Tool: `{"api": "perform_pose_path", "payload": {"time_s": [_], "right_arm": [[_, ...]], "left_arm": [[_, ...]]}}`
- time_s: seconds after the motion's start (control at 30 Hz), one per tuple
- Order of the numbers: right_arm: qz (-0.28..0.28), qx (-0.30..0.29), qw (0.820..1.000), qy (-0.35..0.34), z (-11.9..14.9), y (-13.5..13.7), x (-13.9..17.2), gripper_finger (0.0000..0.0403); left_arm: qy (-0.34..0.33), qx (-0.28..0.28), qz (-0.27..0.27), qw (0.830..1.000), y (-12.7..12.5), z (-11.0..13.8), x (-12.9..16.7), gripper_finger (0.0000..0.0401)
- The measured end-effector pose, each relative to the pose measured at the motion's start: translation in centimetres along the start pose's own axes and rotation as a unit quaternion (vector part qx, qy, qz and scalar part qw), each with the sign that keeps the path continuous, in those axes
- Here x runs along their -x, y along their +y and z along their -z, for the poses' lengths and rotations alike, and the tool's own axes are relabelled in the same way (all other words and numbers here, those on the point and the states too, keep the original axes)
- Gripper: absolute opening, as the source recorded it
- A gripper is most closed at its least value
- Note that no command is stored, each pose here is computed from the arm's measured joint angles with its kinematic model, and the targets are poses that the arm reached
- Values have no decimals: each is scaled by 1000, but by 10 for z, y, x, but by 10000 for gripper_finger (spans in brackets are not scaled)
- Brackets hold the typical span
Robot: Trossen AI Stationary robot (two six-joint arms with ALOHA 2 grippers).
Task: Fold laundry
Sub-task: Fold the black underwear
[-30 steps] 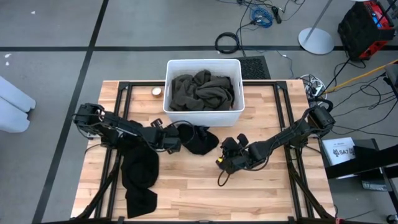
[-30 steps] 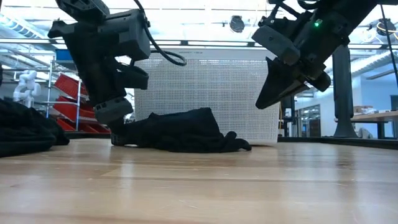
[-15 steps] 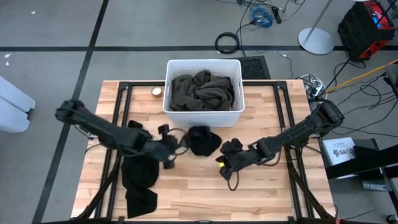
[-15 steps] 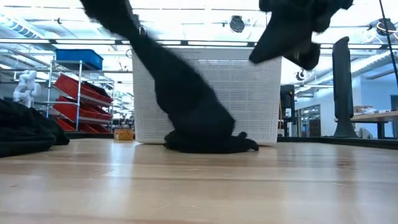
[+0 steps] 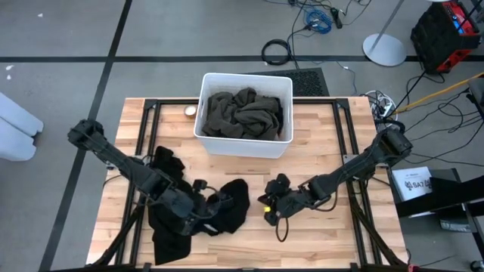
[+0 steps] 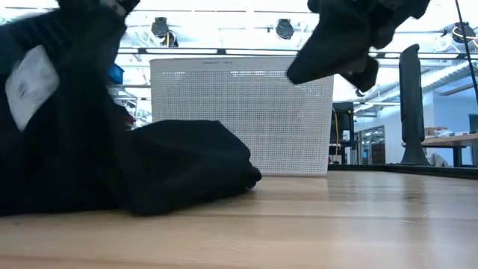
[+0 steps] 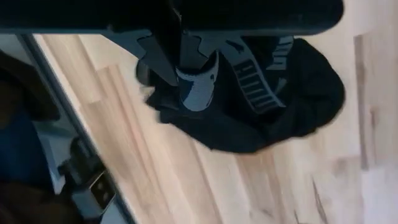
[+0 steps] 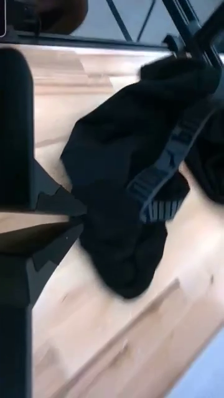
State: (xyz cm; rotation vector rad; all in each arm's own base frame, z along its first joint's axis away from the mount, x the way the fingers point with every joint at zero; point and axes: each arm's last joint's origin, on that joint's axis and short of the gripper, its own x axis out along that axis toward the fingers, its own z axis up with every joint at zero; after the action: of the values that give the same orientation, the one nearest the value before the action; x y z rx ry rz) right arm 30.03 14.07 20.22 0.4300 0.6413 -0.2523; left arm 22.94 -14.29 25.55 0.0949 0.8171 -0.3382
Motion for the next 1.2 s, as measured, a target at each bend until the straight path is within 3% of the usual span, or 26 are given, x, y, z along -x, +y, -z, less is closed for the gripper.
{"api": "perform_pose_path", "payload": {"time_s": [0.23, 0.4, 0.6, 0.77, 0.9, 1.2], "right_arm": [[-113, 54, 992, -28, -3, 11, -35, 83], [-168, 55, 978, -115, -14, 21, -43, 112], [-166, 57, 977, -119, -18, 24, -46, 115], [-172, 71, 974, -126, -23, 32, -43, 115], [-170, 92, 974, -115, -23, 38, -40, 115], [-160, 117, 973, -115, -27, 41, -40, 114]], "left_arm": [[32, 24, 34, 999, 12, 0, -26, 2], [7, 29, 41, 999, 19, -6, -30, 2], [-65, -14, 47, 997, 19, -22, -27, 2], [-108, -9, 1, 994, 21, -30, -25, 2], [-113, -8, -34, 993, 23, -31, -25, 2], [-119, -4, -44, 992, 25, -32, -24, 2]]}}
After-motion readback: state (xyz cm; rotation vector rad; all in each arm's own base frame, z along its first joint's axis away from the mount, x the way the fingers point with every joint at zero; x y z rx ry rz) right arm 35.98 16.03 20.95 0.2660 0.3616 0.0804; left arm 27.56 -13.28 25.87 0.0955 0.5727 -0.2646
